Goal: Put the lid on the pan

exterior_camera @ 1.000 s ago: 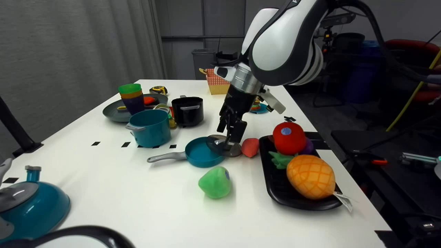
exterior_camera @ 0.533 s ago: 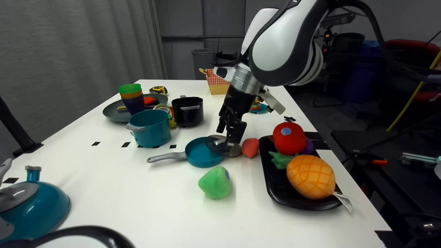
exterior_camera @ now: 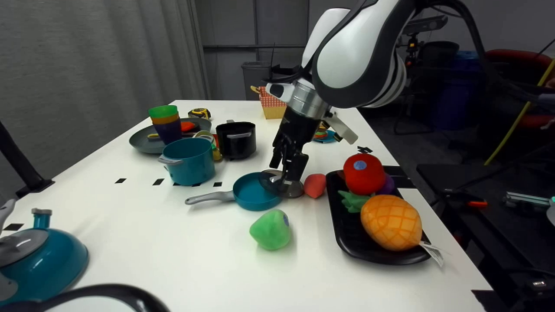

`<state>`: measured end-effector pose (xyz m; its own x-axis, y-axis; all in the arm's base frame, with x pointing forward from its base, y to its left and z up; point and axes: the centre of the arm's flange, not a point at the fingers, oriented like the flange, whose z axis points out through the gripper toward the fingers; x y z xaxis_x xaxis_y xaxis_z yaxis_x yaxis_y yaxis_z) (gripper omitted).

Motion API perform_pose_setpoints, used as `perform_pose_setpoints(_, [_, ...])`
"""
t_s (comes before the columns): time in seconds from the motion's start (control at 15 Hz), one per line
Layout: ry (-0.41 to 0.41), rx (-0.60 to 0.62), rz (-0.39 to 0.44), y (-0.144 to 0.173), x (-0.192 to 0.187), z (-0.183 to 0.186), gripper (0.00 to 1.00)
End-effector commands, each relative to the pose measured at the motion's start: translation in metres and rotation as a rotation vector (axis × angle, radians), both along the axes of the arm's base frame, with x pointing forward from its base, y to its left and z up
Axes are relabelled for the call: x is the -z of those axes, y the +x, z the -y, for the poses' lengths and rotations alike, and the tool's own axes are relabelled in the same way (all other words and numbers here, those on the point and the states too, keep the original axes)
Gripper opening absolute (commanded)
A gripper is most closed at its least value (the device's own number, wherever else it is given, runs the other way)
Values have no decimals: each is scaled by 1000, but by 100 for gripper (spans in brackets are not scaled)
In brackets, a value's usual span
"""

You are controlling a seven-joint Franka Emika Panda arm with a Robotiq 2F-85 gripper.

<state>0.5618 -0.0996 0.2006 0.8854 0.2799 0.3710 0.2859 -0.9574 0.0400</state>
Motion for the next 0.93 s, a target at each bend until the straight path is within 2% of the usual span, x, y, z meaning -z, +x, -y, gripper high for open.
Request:
perform_pose_setpoints(0.0, [14, -1, -7, 4, -1, 0, 69])
perform_pose_setpoints(0.6, [14, 13, -2, 3, -4, 6, 2])
perform_pose_setpoints(0.67, [14, 16, -1, 3, -4, 6, 0])
perform_pose_setpoints(0.87, [14, 24, 2, 3, -9, 6, 4])
